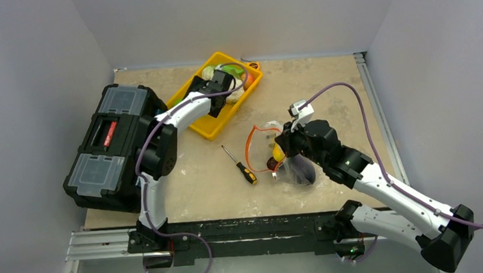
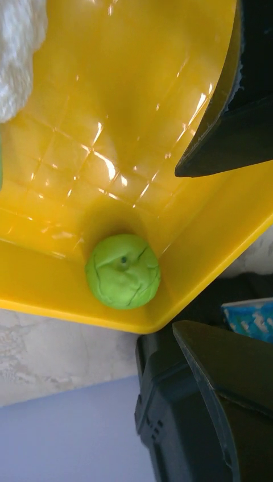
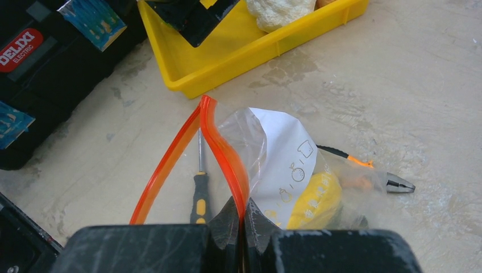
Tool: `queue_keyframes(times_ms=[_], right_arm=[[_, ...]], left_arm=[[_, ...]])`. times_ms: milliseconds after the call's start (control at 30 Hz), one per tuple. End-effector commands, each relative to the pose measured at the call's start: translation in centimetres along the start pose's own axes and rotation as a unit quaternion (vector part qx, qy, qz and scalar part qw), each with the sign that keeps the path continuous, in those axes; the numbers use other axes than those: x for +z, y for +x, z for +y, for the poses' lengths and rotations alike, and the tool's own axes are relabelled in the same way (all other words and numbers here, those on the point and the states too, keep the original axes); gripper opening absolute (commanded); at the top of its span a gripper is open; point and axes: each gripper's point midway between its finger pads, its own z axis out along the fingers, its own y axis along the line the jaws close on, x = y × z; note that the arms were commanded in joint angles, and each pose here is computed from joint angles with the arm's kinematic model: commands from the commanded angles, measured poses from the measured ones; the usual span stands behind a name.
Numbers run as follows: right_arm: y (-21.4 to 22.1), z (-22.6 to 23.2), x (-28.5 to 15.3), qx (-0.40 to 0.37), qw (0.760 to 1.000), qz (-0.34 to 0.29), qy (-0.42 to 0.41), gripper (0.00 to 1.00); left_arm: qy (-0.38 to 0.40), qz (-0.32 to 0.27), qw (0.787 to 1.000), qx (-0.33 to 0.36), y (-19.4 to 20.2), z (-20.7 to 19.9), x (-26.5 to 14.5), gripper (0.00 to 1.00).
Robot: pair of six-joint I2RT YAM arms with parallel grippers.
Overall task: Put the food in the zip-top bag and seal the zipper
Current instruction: Pick up the fake fruit from the bin.
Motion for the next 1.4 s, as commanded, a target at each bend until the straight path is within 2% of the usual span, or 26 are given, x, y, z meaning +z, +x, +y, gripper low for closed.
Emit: queue_keyframes(times_ms=[0,400,700,900,1033,1133,1167,1267,1367], right_arm=[[-1.9,0.5,-0.2,-0.006,1.000,-0.029,-0.007,0.00],[-1.9,0.2,0.0,-0.008,1.000,-0.023,0.004,0.00],[-2.5,0.6,0.1,-0.008,1.000,-0.023,-0.001,0.00],[-2.5,0.7,-0.3,-0.002,1.000,-0.023,-0.005,0.00],[-2.6,0.6,-0.8,0.001,1.000,-0.028,-0.005,0.00],[-2.7,0.7,-1.0,0.006,0.999,-0.033,-0.006,0.00],[-2.7,0.7,-1.0,0.008,0.999,-0.033,-0.008,0.00],[-2.8,0.9,-1.0,0.012,0.999,-0.033,-0.012,0.00],[-2.8,0.9,-0.9,0.014,0.999,-0.033,-0.010,0.00]], left_arm=[[-0.065,-0.006,0.996,0.058,-1.8,3.0,1.5,0.99],[-0.035,0.048,0.996,0.072,-0.1,3.3,6.1,1.00],[-0.019,0.075,0.994,0.072,1.2,2.5,7.6,0.98],[-0.023,0.066,0.995,0.068,0.6,2.7,8.1,0.79],[-0.009,0.067,0.995,0.069,0.4,2.6,7.6,0.57],[-0.001,0.069,0.996,0.056,0.3,3.1,6.5,0.33],[0.000,0.069,0.996,0.048,0.3,3.4,5.9,0.28],[0.028,0.061,0.998,0.013,-0.3,3.9,3.5,0.23],[0.098,0.047,0.993,-0.053,-1.3,3.2,-0.2,0.22]])
